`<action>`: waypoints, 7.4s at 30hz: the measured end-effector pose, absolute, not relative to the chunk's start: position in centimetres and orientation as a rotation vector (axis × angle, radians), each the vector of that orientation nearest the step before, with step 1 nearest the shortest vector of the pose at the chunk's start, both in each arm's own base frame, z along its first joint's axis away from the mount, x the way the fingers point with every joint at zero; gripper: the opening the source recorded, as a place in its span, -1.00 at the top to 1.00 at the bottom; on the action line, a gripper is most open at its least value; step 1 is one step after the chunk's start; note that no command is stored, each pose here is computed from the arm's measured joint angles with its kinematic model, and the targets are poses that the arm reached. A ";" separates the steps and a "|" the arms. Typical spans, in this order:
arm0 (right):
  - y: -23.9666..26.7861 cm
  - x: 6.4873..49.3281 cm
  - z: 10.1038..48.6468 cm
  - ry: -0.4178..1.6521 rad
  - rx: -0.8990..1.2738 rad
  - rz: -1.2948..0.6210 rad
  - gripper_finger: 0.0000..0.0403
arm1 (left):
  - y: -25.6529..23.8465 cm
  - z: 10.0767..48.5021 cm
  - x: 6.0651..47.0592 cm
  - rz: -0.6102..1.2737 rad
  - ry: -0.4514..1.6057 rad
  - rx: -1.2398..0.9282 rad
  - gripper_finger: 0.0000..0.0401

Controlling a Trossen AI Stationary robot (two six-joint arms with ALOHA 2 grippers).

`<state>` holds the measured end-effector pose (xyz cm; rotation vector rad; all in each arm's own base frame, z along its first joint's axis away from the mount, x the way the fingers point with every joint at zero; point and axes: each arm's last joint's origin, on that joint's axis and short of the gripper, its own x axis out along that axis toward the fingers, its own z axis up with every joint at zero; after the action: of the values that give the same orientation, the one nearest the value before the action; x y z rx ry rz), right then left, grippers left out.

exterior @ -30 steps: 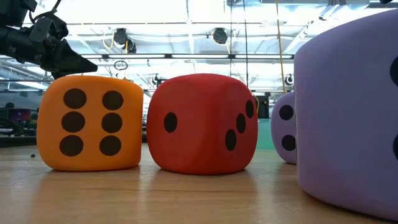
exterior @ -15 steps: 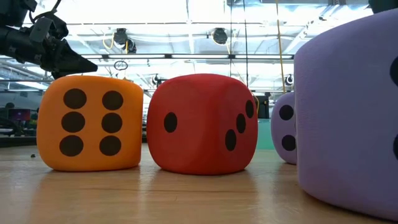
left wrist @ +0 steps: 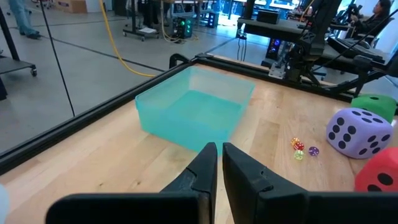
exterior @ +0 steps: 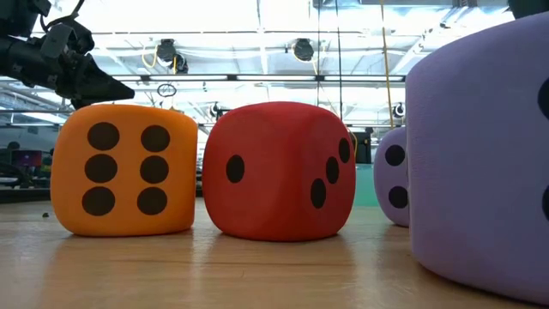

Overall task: Pick & Place Dice
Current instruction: Put the large green dice into the blue bin

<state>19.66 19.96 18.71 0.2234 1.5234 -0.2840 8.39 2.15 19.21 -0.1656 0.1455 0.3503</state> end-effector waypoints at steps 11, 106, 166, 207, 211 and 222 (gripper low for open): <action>21.3 21.1 22.9 1.380 0.241 -0.160 -0.94 | 2.1 19.2 8.4 0.348 0.147 -0.167 0.84; 17.1 19.1 14.0 1.492 0.348 -0.228 -0.95 | 2.0 19.1 8.4 0.303 0.155 -0.192 0.84; -11.2 27.3 26.9 1.067 -0.090 -0.176 -0.94 | 2.1 19.1 8.4 0.342 0.151 -0.230 0.84; -14.3 27.9 25.5 1.158 -0.048 -0.135 -0.98 | 2.4 20.7 8.4 0.412 0.009 -0.060 0.84; -14.2 27.7 25.3 1.186 -0.045 -0.139 -0.98 | 2.4 20.6 8.5 0.420 0.017 -0.064 0.84; -14.3 28.3 25.1 1.070 0.004 -0.058 -0.98 | 2.9 20.1 11.1 0.392 0.093 -0.140 0.95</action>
<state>28.32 -14.26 25.14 0.0040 1.0697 -0.0578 11.13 2.87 20.10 -0.1397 0.0934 0.3917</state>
